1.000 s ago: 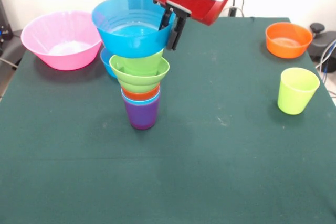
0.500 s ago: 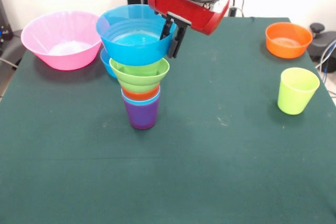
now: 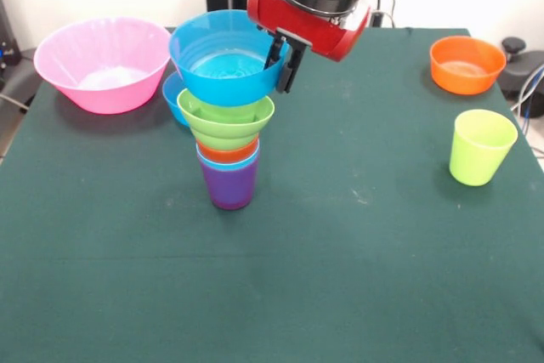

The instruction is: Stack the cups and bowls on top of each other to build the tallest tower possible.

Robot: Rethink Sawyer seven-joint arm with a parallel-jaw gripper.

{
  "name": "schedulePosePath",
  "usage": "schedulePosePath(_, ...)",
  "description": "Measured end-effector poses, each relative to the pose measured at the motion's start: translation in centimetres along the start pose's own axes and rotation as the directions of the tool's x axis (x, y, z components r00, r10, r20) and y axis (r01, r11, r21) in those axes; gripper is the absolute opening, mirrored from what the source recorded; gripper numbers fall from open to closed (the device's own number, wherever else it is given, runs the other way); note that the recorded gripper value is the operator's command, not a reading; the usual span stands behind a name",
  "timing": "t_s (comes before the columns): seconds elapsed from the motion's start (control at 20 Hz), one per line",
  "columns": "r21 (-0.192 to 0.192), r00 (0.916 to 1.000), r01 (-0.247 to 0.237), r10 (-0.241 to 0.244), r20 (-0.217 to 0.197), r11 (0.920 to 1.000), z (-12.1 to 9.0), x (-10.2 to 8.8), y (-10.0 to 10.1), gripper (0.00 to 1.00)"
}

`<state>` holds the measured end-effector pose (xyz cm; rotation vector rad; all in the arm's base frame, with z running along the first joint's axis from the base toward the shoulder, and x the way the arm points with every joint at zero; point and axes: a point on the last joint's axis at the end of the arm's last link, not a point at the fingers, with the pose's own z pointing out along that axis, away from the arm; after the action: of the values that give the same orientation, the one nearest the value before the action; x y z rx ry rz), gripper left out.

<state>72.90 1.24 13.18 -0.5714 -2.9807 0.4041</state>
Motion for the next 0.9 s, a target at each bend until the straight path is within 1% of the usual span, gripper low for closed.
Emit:
schedulePosePath(0.25,-0.004,1.0000,0.003,-0.003,0.002,1.0000,0.7,0.7,-0.1,0.00)
schedulePosePath(0.35,-0.008,0.9999,0.005,-0.005,0.011,1.0000,1.1,0.9,0.0,0.00)
schedulePosePath(0.65,-0.015,0.9994,0.005,-0.004,0.034,0.9999,1.1,0.7,0.0,0.00)
schedulePosePath(0.9,-0.016,0.9993,0.005,-0.004,0.038,0.9999,1.0,0.6,0.0,0.00)
